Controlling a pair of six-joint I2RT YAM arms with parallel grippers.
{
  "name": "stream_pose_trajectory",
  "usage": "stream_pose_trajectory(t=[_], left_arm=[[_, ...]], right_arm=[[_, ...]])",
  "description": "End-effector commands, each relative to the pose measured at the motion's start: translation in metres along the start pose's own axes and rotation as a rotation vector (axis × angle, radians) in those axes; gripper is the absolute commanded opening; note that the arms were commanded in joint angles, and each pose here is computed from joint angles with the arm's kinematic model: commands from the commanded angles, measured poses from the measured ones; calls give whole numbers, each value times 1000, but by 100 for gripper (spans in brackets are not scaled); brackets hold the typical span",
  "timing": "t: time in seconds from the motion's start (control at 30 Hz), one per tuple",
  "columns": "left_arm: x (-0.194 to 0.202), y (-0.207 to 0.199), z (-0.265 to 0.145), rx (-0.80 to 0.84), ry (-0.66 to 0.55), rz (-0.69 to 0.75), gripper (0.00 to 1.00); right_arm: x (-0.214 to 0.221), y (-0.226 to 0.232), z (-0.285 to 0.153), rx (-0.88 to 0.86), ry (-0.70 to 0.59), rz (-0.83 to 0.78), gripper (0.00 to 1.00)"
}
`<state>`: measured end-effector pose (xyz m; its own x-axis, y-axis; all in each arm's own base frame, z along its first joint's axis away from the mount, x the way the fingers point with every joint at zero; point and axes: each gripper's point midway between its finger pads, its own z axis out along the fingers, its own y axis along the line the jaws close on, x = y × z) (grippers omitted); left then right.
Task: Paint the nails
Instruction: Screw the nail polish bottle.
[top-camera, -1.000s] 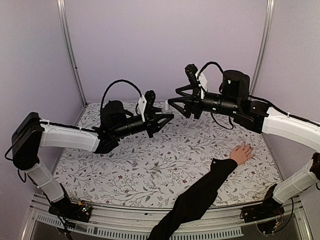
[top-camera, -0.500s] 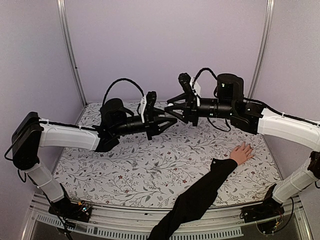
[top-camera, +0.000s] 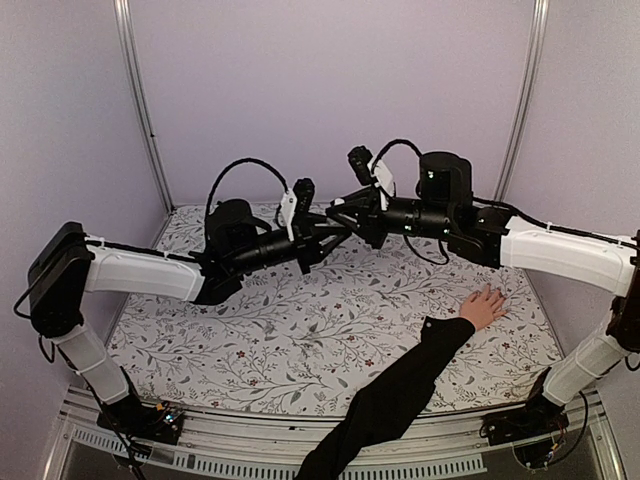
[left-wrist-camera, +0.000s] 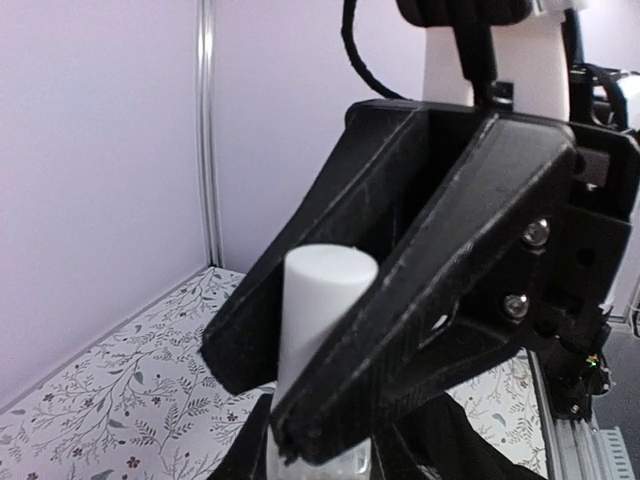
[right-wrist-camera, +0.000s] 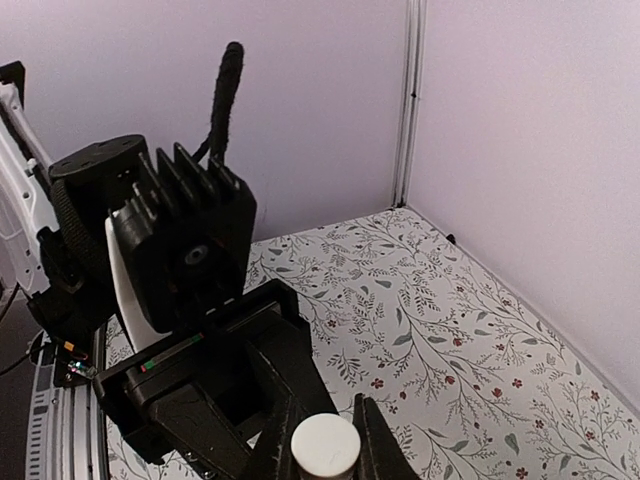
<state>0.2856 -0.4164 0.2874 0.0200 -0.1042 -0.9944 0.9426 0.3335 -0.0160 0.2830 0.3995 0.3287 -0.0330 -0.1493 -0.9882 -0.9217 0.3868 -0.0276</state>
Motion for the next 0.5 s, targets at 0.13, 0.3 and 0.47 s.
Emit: stream_pose_trajectory(t=[0.13, 0.3, 0.47], left_arm=[[-17, 39, 9, -234, -67, -18, 0], [-10, 45, 16, -282, -40, -4, 0], [-6, 47, 18, -302, -22, 1, 0]], right_arm=[[-1, -54, 13, 273, -33, 178, 0], [6, -54, 25, 317, -18, 186, 0], [8, -56, 33, 352, 9, 159, 0]])
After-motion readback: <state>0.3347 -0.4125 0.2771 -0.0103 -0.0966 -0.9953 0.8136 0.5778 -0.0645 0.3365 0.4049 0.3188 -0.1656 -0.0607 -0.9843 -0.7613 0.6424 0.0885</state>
